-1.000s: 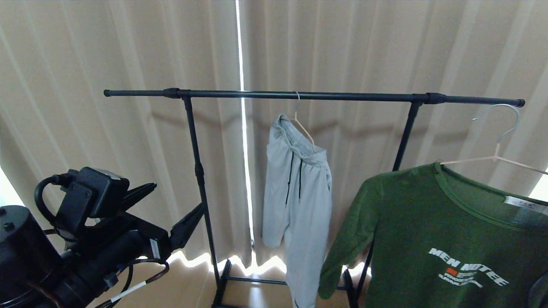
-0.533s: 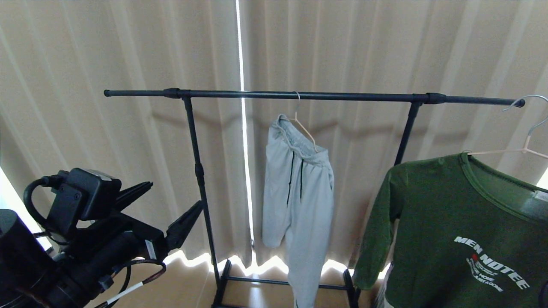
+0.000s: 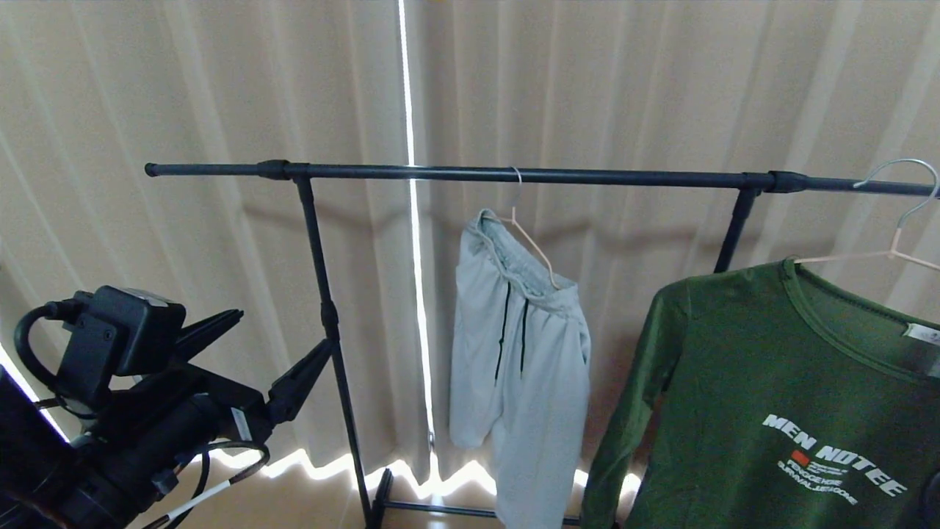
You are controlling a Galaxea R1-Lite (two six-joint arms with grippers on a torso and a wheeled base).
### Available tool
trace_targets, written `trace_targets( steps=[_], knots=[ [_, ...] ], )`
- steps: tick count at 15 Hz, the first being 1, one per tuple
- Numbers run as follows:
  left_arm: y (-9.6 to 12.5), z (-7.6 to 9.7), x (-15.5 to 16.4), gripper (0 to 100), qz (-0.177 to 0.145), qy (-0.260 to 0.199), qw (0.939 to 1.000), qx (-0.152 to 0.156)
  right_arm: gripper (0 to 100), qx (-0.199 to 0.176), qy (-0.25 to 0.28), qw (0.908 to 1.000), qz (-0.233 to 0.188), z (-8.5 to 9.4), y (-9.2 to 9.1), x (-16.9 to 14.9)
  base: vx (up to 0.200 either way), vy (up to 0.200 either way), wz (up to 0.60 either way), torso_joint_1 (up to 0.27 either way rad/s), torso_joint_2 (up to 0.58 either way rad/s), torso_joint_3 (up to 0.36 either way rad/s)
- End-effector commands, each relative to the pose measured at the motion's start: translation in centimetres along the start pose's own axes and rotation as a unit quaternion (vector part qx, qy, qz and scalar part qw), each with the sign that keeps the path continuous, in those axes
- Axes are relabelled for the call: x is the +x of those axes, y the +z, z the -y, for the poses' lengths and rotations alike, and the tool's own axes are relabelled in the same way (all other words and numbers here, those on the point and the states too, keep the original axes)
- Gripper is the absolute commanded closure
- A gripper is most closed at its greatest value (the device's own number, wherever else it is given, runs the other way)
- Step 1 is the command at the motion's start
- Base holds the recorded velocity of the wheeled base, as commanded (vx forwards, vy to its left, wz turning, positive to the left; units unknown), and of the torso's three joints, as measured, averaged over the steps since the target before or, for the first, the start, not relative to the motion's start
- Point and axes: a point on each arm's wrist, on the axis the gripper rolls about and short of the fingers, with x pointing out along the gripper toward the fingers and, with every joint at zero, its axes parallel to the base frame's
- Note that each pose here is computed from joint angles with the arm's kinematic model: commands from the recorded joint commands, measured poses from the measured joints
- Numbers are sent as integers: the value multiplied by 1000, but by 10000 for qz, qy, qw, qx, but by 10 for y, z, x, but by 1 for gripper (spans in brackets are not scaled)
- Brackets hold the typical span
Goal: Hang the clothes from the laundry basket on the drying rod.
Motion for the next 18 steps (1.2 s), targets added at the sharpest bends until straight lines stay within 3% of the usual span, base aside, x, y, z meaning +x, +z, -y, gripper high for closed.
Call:
trace_targets(
  steps=[1, 5, 11, 13, 15, 18],
  knots=[
    [2, -1, -2, 0, 54, 9, 10000, -8, 100, -32, 99, 9999, 11, -4, 3, 3, 200, 0, 0, 2, 2, -2],
    [4, -2, -8, 0, 154, 2, 9999, -20, 100, -153, 295, 9994, 71, -20, 17, 11, 100, 0, 0, 4, 2, -1],
    [31, -16, -43, 0, 716, 259, 9970, 147, 100, -412, 517, 9978, -87, -64, 41, 52, 0, 0, 0, 0, 0, 0],
    [43, -25, -58, 0, 670, 421, 9967, 160, 100, -473, 394, 9979, -181, -74, 46, 64, 0, 0, 0, 0, 0, 0],
    [52, -30, -82, 0, 309, 284, 9990, 134, 100, -525, 300, 9980, -205, -87, 56, 76, 0, 0, 0, 0, 0, 0],
    [56, -32, -93, 0, 278, 173, 9995, 31, 100, -642, -72, 9966, -503, -105, 56, 102, 0, 0, 0, 0, 0, 0]
  ],
)
